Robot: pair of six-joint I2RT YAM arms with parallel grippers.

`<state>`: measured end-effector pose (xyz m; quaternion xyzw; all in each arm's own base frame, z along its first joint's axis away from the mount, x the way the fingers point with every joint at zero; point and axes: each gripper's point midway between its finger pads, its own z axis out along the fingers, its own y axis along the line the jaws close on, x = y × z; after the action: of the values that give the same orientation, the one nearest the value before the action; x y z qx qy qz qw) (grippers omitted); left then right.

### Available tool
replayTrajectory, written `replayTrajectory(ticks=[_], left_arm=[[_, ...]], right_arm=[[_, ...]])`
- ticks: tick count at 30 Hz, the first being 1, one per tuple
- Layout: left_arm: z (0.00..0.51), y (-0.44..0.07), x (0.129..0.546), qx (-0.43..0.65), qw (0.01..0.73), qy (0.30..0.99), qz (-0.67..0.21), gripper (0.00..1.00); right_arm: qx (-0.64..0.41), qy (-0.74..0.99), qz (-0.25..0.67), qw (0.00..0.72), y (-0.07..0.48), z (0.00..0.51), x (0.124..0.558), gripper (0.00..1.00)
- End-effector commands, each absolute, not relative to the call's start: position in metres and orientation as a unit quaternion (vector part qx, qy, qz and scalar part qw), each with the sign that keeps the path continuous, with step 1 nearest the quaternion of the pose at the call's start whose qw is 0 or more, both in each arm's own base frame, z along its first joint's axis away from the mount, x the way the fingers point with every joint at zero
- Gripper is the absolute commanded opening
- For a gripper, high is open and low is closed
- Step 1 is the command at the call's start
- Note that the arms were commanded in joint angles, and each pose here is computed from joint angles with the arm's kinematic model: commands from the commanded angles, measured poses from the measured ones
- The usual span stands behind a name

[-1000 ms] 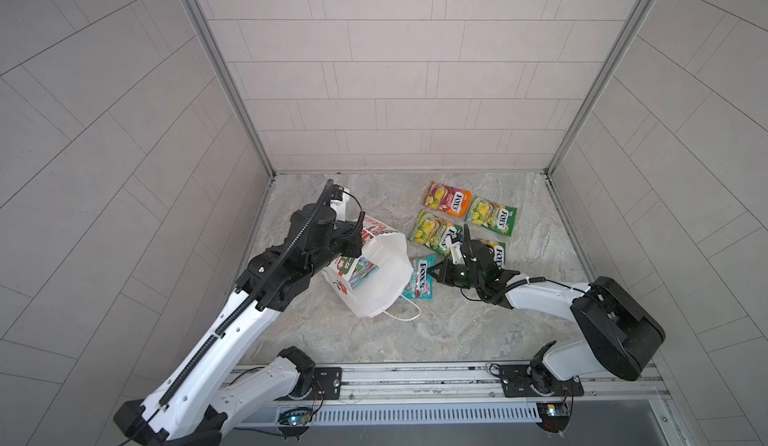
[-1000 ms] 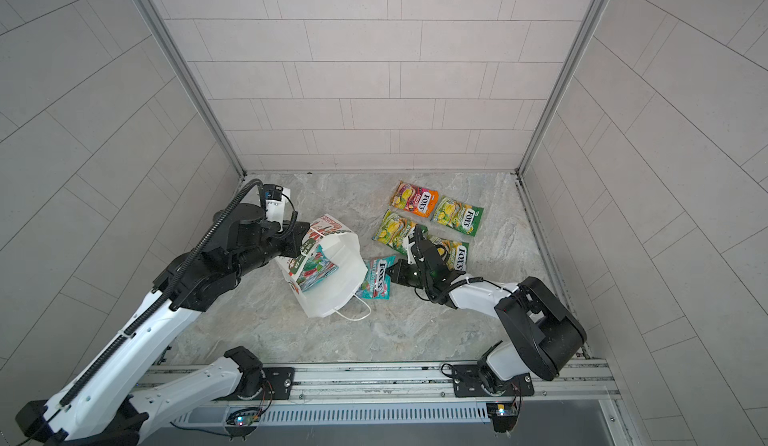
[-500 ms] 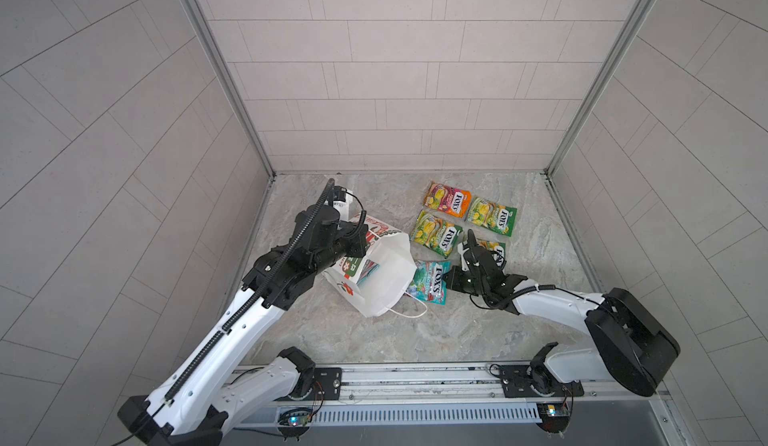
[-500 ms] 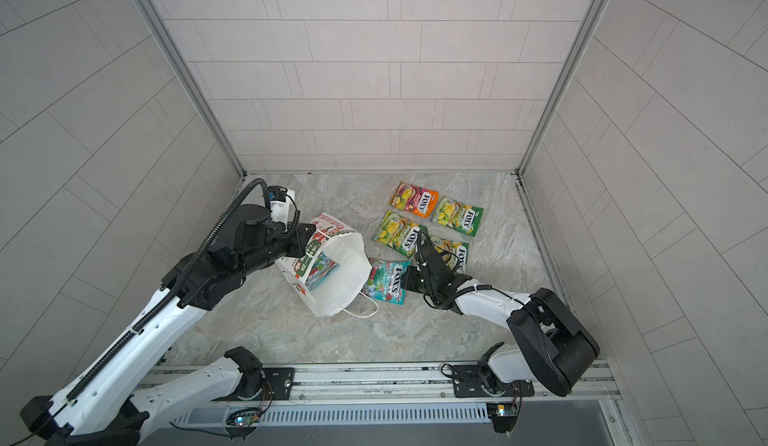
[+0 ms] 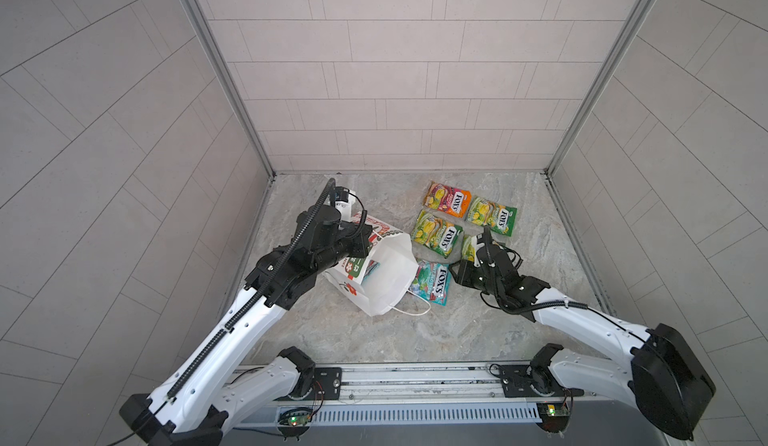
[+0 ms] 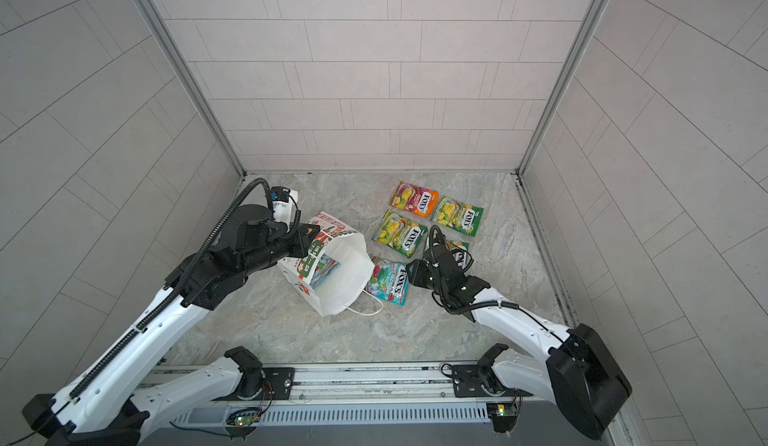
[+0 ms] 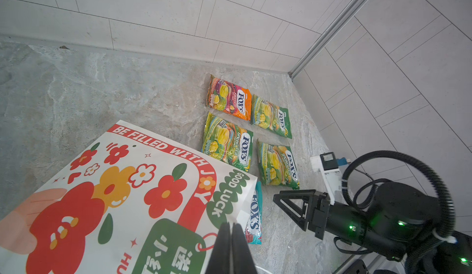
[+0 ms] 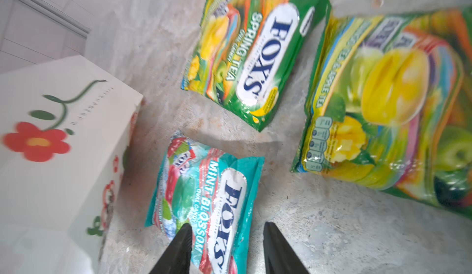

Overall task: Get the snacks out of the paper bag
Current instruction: 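Move the open right gripper back toward the bag opening, then lower the right gripper into the bag and pinch the last teal Mint Blossom pack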

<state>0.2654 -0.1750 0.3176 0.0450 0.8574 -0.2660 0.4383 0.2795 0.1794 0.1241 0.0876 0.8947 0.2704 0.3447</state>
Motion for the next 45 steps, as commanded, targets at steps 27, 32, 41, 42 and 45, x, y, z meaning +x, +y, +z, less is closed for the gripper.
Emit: replayTrajectory(ticks=[27, 32, 41, 42, 45], left_arm=[[0.348, -0.201, 0.289, -0.008, 0.466, 0.807, -0.363, 0.00], [0.354, -0.204, 0.289, -0.007, 0.469, 0.800, -0.373, 0.00], [0.362, -0.205, 0.289, -0.009, 0.477, 0.789, -0.388, 0.00], [0.363, -0.206, 0.289, -0.008, 0.477, 0.787, -0.390, 0.00], [0.365, -0.206, 0.288, -0.010, 0.478, 0.785, -0.394, 0.00]], right_arm=[[-0.173, 0.821, 0.435, 0.325, 0.339, 0.223, 0.221, 0.50], [-0.168, 0.837, 0.423, 0.302, 0.356, 0.205, 0.227, 0.48], [-0.152, 0.878, 0.379, 0.248, 0.379, 0.163, 0.240, 0.46], [-0.152, 0.882, 0.375, 0.242, 0.381, 0.158, 0.242, 0.46], [-0.145, 0.895, 0.355, 0.228, 0.383, 0.146, 0.247, 0.45]])
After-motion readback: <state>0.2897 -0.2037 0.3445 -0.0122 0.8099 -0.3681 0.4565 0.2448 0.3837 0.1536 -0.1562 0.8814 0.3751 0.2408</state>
